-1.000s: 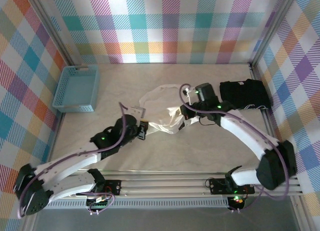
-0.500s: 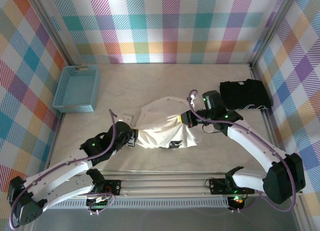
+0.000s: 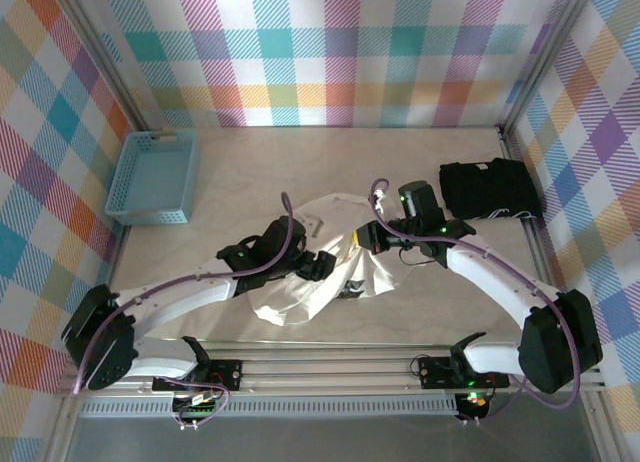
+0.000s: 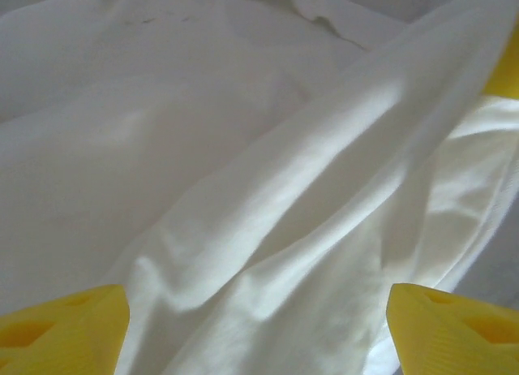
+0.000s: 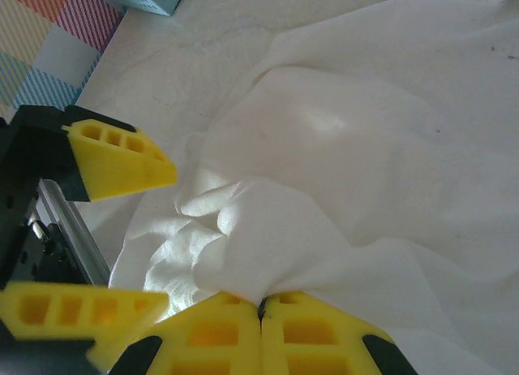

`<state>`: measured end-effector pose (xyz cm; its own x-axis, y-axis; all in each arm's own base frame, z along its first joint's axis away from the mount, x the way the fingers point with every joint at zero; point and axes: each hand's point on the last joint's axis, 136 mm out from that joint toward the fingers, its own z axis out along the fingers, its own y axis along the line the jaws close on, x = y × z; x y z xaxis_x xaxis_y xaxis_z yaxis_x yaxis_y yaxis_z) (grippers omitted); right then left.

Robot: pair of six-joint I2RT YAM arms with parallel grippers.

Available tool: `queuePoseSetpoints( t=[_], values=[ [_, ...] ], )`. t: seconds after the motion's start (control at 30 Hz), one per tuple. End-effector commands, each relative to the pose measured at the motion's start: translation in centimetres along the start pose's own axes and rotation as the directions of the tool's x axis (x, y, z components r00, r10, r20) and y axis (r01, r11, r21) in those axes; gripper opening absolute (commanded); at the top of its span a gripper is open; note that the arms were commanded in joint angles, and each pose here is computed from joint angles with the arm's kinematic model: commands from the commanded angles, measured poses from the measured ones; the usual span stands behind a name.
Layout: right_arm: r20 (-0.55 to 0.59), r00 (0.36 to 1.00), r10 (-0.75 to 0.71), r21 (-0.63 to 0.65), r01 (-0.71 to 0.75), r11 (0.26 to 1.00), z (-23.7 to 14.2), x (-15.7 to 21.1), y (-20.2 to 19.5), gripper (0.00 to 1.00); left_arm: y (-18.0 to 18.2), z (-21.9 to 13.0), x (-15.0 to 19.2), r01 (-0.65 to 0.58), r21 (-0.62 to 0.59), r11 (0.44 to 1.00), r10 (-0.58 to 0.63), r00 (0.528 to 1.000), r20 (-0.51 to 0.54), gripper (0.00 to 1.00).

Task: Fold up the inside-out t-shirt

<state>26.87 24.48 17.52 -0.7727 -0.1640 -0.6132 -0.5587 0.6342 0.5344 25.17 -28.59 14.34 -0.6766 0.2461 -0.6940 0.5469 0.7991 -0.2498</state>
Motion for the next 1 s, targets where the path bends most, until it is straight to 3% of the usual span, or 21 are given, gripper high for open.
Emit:
queuePoseSetpoints(
  t=[0.0,0.17,0.4,0.5,0.57,0.6,0.7,0.8,0.97],
  values=[
    [0.025,1.000,-0.011,-0.021,0.011,1.000,-0.1,-0.4,0.4,0.00,-2.3,0.8,-1.4,-0.032,0.084,0.996,0.029,0.999,0.035,0.83],
    [0.019,1.000,-0.011,-0.025,0.011,1.000,0.0,-0.3,0.3,0.00,-0.9,2.3,-1.4,-0.020,-0.001,1.000,0.020,0.999,0.036,0.65],
    [0.022,1.000,-0.006,-0.030,0.007,1.000,0.1,-0.3,0.4,0.01,-2.0,4.0,-1.0,-0.027,0.055,0.998,0.027,1.000,-0.003,0.59],
    [0.017,1.000,-0.025,0.002,0.025,1.000,-0.2,-0.2,0.0,0.01,-1.4,3.8,-1.1,-0.031,0.020,0.999,0.031,1.000,-0.001,0.32],
    [0.005,0.999,-0.052,0.067,0.052,0.996,-0.7,-0.1,-0.8,0.02,-1.2,3.0,-1.8,-0.025,0.025,0.999,0.024,1.000,0.019,0.06],
    [0.007,0.998,-0.066,0.099,0.065,0.993,-1.1,-0.1,-1.2,0.02,-1.5,2.4,-2.2,-0.015,0.047,0.999,0.013,0.999,0.033,0.00],
    [0.016,0.993,-0.119,0.177,0.114,0.978,-1.9,-0.4,-1.9,0.03,-3.0,-0.4,-3.9,0.042,0.190,0.981,-0.058,0.995,0.081,0.00],
    [0.027,0.983,-0.182,0.237,0.171,0.956,-2.6,-0.9,-2.2,0.04,-4.7,-4.4,-5.9,0.098,0.372,0.923,-0.157,0.979,0.133,0.00],
    [0.074,0.970,-0.232,0.284,0.202,0.937,-2.8,-1.8,-2.1,0.13,-4.8,-8.6,-7.5,0.108,0.424,0.899,-0.198,0.964,0.176,0.00]
  ],
)
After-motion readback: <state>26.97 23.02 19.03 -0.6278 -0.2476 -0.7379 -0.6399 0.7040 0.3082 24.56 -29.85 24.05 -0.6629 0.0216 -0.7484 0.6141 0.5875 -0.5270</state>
